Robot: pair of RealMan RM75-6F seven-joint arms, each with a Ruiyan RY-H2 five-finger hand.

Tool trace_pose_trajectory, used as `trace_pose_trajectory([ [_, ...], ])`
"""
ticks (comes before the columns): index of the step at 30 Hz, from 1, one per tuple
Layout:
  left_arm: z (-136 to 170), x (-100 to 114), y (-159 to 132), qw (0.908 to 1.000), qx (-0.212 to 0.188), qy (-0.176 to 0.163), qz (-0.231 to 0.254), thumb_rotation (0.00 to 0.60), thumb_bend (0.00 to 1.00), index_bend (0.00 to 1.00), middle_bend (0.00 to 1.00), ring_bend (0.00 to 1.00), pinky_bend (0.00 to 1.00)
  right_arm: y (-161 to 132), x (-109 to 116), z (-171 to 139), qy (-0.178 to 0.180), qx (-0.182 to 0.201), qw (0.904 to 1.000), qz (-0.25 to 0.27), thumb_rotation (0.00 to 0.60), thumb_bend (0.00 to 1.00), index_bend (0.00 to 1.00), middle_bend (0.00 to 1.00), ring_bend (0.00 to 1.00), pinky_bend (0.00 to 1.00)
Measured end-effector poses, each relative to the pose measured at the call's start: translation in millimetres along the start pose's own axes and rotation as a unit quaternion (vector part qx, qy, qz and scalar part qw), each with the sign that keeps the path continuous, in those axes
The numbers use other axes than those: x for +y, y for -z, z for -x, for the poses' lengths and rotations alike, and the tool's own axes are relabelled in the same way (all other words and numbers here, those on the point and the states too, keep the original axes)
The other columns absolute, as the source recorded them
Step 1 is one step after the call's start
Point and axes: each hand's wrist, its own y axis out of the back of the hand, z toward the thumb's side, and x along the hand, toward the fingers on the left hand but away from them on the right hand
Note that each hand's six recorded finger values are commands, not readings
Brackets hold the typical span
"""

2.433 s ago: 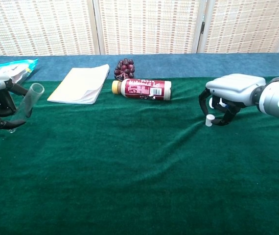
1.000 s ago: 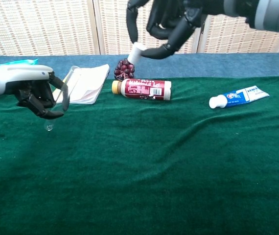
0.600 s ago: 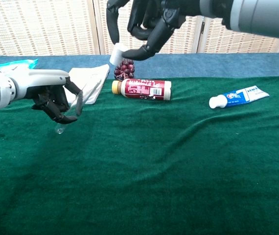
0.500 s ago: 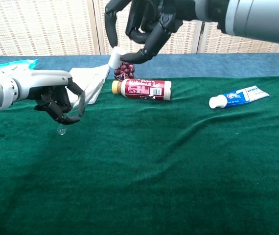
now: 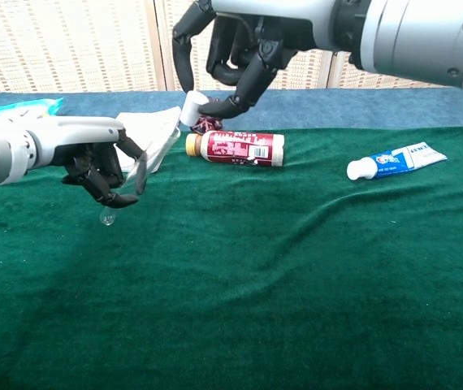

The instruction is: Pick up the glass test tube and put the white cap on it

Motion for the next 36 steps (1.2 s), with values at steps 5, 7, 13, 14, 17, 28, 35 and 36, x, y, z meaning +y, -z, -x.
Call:
trace_pose_trajectory([
  [5, 1, 0, 0, 1.0, -0.001, 0.0, 0.002, 0.6, 0.46, 0.7, 1.0, 0.95, 0.91, -3, -1, 3, -0.002, 0.001, 1.0, -0.002, 0.6, 0.51, 0.67, 0.9, 1.0, 0.95],
  [7, 1, 0, 0, 1.0, -0.001, 0.0, 0.002, 0.6, 0.46, 0.7, 1.0, 0.95, 0.91, -3, -1, 4, -0.003, 0.001, 1.0, -0.002, 0.6, 0.51, 0.67, 0.9, 1.0, 0.95],
  [13, 3, 1, -2, 1.0, -0.004, -0.001, 0.002, 0.6, 0.46, 0.7, 1.0, 0.95, 0.91, -6, -2, 7, -0.002, 0.003, 1.0, -0.004, 0.6, 0.51, 0.67, 0.9, 1.0, 0.95],
  [14, 3, 1, -3, 1.0, -0.004, -0.001, 0.002, 0.6, 0.46, 0.7, 1.0, 0.95, 0.91, -6, -3, 8, -0.003, 0.003, 1.0, -0.005, 0.6, 0.51, 0.67, 0.9, 1.0, 0.95],
  [17, 3, 2, -5, 1.0, -0.006, -0.002, 0.003, 0.6, 0.46, 0.7, 1.0, 0.95, 0.91, -7, -3, 9, -0.004, 0.003, 1.0, -0.007, 0.6, 0.51, 0.67, 0.9, 1.0, 0.95],
  [28, 4, 1, -9, 1.0, -0.009, -0.001, 0.0, 0.6, 0.46, 0.7, 1.0, 0.95, 0.91, -8, -5, 14, -0.004, 0.001, 0.9999, -0.014, 0.6, 0.51, 0.67, 0.9, 1.0, 0.95],
  [35, 4, 1, -10, 1.0, -0.009, 0.0, -0.003, 0.6, 0.46, 0.7, 1.0, 0.95, 0.91, -9, -7, 17, -0.008, 0.0, 0.9999, -0.014, 0.6, 0.51, 0.68, 0.9, 1.0, 0.95],
  [36, 4, 1, -10, 1.0, -0.009, 0.0, -0.003, 0.6, 0.46, 0.7, 1.0, 0.95, 0.91, -9, -8, 17, -0.009, 0.001, 0.9999, -0.015, 0.6, 0.51, 0.68, 0.9, 1.0, 0.95],
])
